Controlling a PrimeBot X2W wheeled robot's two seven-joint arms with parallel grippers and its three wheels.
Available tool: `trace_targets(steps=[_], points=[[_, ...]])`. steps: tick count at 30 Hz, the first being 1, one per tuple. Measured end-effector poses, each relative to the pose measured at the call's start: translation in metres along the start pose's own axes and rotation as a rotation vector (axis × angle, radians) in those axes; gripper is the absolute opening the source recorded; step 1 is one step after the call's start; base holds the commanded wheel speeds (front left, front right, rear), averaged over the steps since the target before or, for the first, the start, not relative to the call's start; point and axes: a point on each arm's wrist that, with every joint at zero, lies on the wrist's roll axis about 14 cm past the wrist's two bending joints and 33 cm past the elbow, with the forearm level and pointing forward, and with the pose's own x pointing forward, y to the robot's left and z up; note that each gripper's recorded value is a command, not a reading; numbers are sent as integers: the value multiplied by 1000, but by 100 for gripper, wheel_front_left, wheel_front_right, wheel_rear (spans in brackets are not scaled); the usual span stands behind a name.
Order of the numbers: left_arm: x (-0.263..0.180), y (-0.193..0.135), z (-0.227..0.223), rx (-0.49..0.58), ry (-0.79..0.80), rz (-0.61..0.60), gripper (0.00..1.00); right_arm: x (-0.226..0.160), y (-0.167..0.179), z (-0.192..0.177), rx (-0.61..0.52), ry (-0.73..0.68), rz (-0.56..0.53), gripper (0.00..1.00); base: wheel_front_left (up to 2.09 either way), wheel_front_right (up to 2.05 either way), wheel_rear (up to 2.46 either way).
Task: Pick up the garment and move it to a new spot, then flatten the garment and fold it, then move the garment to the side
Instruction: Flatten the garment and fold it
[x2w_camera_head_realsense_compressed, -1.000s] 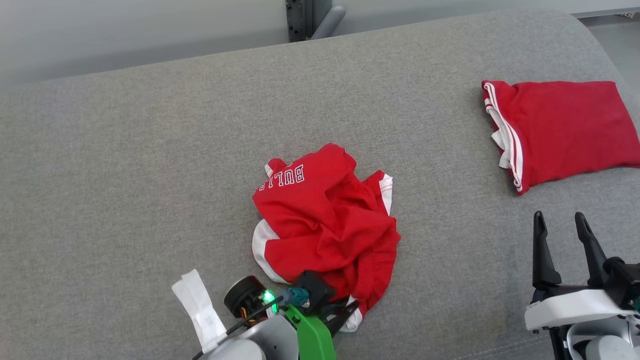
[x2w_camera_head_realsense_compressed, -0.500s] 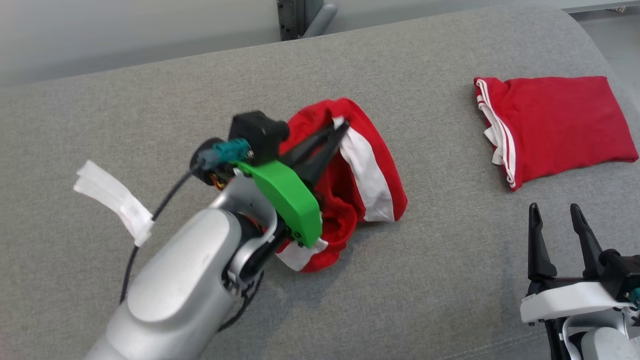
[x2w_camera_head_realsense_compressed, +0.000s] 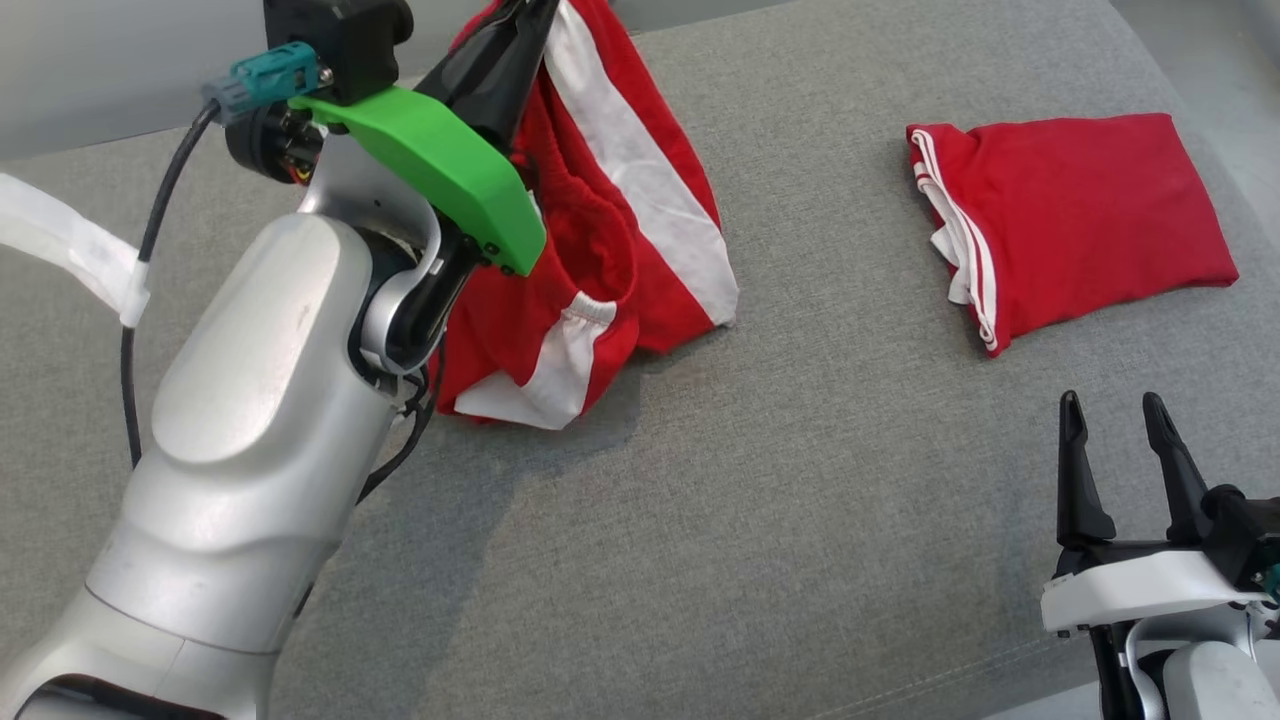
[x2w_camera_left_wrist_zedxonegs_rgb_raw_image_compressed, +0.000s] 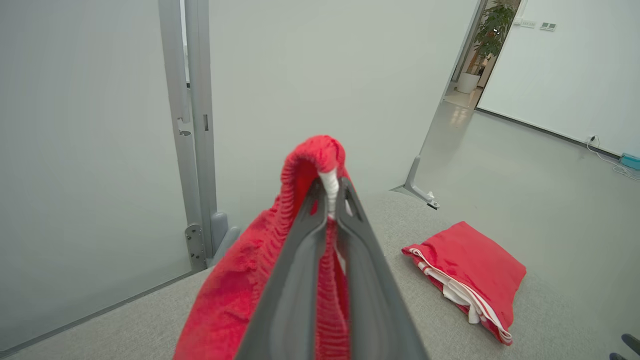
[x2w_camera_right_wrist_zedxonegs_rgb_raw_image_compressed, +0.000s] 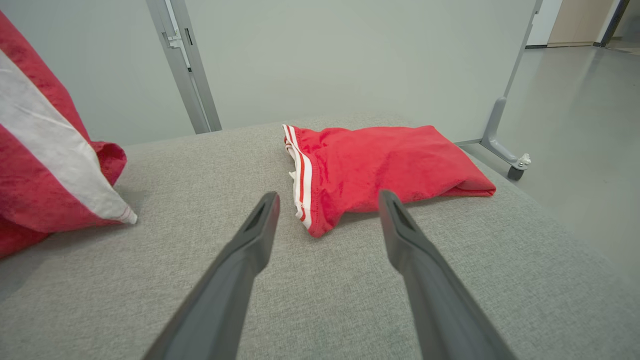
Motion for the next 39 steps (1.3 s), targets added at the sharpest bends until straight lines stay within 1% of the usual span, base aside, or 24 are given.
trace_targets(steps=[4,8,11,14,15,17,20,22,24,26,30,34,39], points=[[5,-5,13,-12,-52,-25,0,1,-1,-1,0,2,-2,100,0,0,0],[1,-14,32,-61,-132,-56,0,3,2,-1,-4,0,6,100,0,0,0],[-14,-19,37,-131,-182,-70,0,5,7,-1,-1,-1,22,100,0,0,0],[-43,-17,18,-222,-171,-48,0,5,11,-1,1,-2,34,100,0,0,0],[-57,-12,7,-246,-155,-21,0,5,12,-1,2,-2,38,100,0,0,0],[-88,5,-19,-286,-109,70,0,4,15,-3,-1,5,49,100,0,0,0],[-146,27,-72,-376,8,250,0,3,20,-7,-6,16,64,100,0,0,0],[-184,41,-100,-401,72,368,0,5,25,-8,-8,17,81,100,0,0,0],[-218,51,-122,-448,116,468,0,8,33,-8,-12,14,104,100,0,0,0],[-246,59,-141,-452,164,546,0,12,43,-9,-15,15,132,100,0,0,0],[-277,61,-162,-542,184,611,0,18,65,-10,-18,15,196,100,0,0,0],[-297,57,-175,-606,192,652,0,22,85,-11,-21,12,251,100,0,0,0],[-314,60,-180,-641,175,703,0,24,97,-9,-18,5,285,100,0,0,0]])
